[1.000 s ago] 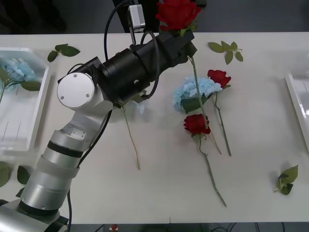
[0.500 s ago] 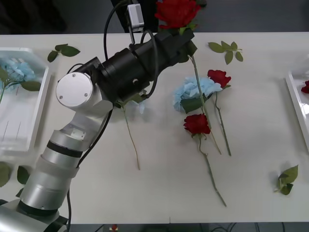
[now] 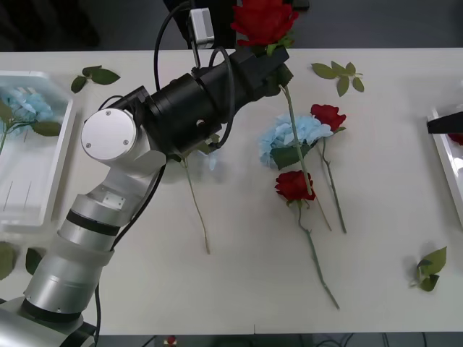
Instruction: Place the red flowers into the right box and the blue flowers into the left box. If a person shows an open palm, hand one flower to the person first, then continue sorting.
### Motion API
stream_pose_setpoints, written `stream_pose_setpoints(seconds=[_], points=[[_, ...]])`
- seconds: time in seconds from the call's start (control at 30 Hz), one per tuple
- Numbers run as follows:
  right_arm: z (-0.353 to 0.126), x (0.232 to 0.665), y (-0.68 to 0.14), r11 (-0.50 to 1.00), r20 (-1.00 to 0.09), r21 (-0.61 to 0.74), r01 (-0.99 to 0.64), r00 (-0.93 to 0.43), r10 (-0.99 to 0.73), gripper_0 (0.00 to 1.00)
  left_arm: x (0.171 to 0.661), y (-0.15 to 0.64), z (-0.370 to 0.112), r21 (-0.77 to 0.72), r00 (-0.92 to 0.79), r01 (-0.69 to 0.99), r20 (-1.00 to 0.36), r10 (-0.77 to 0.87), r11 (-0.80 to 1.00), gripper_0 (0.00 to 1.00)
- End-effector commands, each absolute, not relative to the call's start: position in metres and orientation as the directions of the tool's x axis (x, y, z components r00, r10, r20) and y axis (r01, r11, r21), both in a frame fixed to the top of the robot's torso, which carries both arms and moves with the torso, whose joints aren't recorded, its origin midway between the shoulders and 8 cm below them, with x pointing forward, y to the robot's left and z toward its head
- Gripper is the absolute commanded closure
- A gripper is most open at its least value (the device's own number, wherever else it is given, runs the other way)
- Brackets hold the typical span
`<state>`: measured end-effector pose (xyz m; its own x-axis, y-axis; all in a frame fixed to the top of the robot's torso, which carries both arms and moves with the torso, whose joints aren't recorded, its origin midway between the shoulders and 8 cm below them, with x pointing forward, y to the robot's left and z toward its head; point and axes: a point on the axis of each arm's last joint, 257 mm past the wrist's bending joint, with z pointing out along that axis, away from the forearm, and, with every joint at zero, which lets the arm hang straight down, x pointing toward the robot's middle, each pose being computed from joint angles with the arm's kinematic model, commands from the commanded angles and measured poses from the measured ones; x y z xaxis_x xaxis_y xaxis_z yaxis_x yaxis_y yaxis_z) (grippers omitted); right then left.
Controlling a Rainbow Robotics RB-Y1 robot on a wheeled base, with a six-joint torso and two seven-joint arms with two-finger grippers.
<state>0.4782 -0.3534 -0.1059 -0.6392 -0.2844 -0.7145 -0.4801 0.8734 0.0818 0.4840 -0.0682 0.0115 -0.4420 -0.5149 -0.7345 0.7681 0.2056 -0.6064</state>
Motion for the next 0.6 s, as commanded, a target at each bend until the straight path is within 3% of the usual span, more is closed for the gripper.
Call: stream_pose_setpoints(seconds=[0.03, 0.3, 0.6], points=[[-0.083, 0.465, -0.289, 0.748, -0.773, 0.161, -0.645, -0.553, -0.311, 0.0, 0.475, -0.074, 0.03, -0.572, -0.418, 0.798, -0.752, -0.509, 0.19, 1.0], [-0.085, 0.437, -0.21, 0.558, -0.797, 0.322, -0.765, -0.537, -0.276, 0.0, 0.476, -0.074, 0.031, -0.571, -0.416, 0.798, -0.751, -0.512, 0.19, 1.0], [-0.094, 0.434, -0.147, 0.459, -0.811, 0.414, -0.786, -0.547, -0.207, 0.0, 0.476, -0.074, 0.031, -0.571, -0.416, 0.798, -0.752, -0.512, 0.191, 1.0]])
